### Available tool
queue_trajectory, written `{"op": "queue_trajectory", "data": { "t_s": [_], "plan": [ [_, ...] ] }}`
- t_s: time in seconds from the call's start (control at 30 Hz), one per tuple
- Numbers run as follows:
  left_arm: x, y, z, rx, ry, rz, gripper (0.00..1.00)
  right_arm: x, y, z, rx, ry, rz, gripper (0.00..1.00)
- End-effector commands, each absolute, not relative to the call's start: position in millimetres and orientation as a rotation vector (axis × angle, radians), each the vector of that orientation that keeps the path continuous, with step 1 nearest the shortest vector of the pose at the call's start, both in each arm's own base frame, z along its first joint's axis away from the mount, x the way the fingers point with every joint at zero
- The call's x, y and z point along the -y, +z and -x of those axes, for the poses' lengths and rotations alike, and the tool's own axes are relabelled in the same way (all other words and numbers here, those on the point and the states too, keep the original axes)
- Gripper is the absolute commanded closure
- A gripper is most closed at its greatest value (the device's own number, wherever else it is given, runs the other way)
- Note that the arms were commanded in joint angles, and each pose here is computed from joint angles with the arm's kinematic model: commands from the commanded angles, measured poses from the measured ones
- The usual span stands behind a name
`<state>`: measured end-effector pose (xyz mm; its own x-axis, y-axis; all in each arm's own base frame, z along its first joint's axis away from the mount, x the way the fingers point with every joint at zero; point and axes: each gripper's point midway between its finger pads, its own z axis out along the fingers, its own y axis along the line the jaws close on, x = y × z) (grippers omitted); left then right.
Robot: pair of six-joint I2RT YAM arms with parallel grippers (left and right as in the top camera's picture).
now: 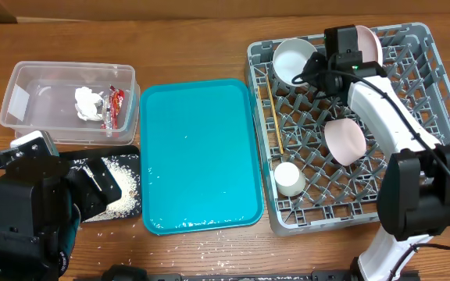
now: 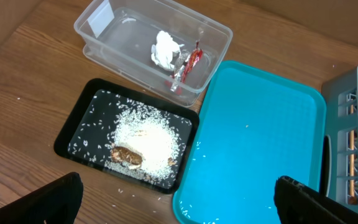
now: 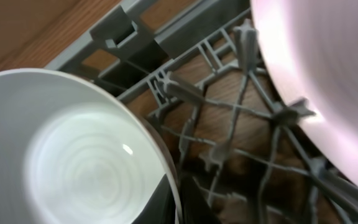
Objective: Sort waste into correct bins and load items into the dishwasher
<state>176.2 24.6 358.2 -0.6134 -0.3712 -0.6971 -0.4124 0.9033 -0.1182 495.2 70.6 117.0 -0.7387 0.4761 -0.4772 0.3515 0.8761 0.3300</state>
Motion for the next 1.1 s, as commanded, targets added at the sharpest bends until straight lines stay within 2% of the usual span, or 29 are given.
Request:
{"op": "queue_trajectory", "data": {
  "t_s": [0.0,0.17,0.27,0.37,0.57,0.7,0.87,1.07],
  "plan": [
    [-28.0,359.8,-176.3,-2.275,0.082,0.579,0.0,-62.8,188.6,-483.6,-2.365,0.259,-0.512,0.96],
    [-28.0,359.7,-176.3,-2.275,0.082,0.579,0.0,-39.3,254.2,-414.1,-2.266,-0.209,-0.487,0.96],
    [-28.0,359.8,-176.3,-2.275,0.082,0.579,0.0,-64.7,254.8,-375.7,-2.263,-0.466,-0.346,0.96],
    [-28.1,359.8,-176.3,-2.275,0.082,0.579,0.0,-76.3,237.6,-360.7,-2.228,-0.627,-0.273,0.96],
    [-28.1,359.8,-176.3,-2.275,0.082,0.579,0.0,-75.7,213.7,-382.2,-2.103,-0.783,-0.26,0.96],
    [-28.1,359.8,-176.3,-2.275,0.082,0.579,0.0,-81.2,184.7,-401.4,-2.092,-0.97,-0.113,0.96],
    [-28.1,359.8,-176.3,-2.275,0.082,0.579,0.0,-63.9,212.8,-406.3,-1.866,-1.206,-0.173,0.96],
    [-28.1,359.8,-176.3,-2.275,0.082,0.579,0.0,-39.4,208.5,-426.3,-1.943,-1.256,-0.127,0.96]
  ]
}}
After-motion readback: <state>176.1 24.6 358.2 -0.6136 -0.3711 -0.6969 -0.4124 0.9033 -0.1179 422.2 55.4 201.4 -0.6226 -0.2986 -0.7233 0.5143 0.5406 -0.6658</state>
